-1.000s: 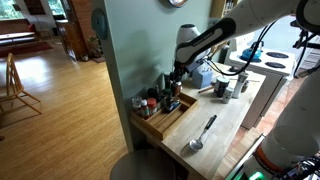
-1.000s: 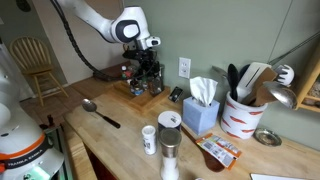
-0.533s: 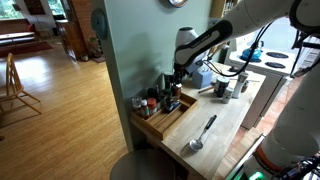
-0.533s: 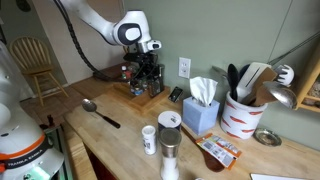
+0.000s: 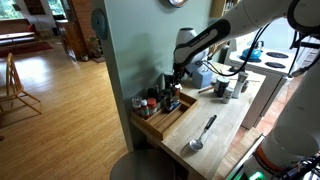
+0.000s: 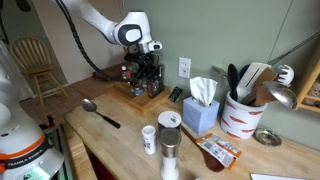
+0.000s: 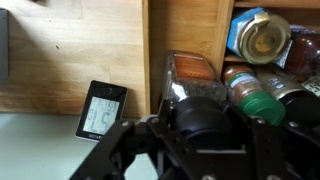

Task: Put one glass jar in the box

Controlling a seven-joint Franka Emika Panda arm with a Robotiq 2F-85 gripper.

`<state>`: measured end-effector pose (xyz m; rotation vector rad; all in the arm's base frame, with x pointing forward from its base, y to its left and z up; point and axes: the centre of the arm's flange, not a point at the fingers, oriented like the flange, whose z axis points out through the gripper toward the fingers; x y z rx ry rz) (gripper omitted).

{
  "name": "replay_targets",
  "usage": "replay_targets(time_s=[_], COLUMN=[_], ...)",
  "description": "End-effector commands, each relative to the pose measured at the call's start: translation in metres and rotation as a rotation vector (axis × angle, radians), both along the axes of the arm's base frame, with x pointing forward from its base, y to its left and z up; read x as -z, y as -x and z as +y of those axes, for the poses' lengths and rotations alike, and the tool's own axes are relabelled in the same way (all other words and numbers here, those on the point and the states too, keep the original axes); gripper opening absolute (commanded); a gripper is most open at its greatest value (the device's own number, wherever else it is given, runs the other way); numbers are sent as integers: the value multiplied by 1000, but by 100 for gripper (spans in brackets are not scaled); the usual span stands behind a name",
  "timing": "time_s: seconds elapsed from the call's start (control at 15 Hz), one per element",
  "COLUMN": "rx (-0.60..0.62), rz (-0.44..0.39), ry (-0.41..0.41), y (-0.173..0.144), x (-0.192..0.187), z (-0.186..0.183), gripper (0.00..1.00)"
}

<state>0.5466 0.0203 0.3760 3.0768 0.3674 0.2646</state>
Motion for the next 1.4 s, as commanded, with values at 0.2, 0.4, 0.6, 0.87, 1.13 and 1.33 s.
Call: replay_targets(time_s=[0.2,0.4,0.6,0.87,1.13,1.33], rx=[-12,-1,5,11,38,154], rz=[-24,-38,-37,-52,1,128], ry=[-32,-27,-31,-50,-60,-58], y=[-6,-8,-8,-9,-3,9], x=[1,1,1,-3,-11,-15], z=[-9,-11,-12,-11,-13,-21], gripper=[30,30,34,94,100,100])
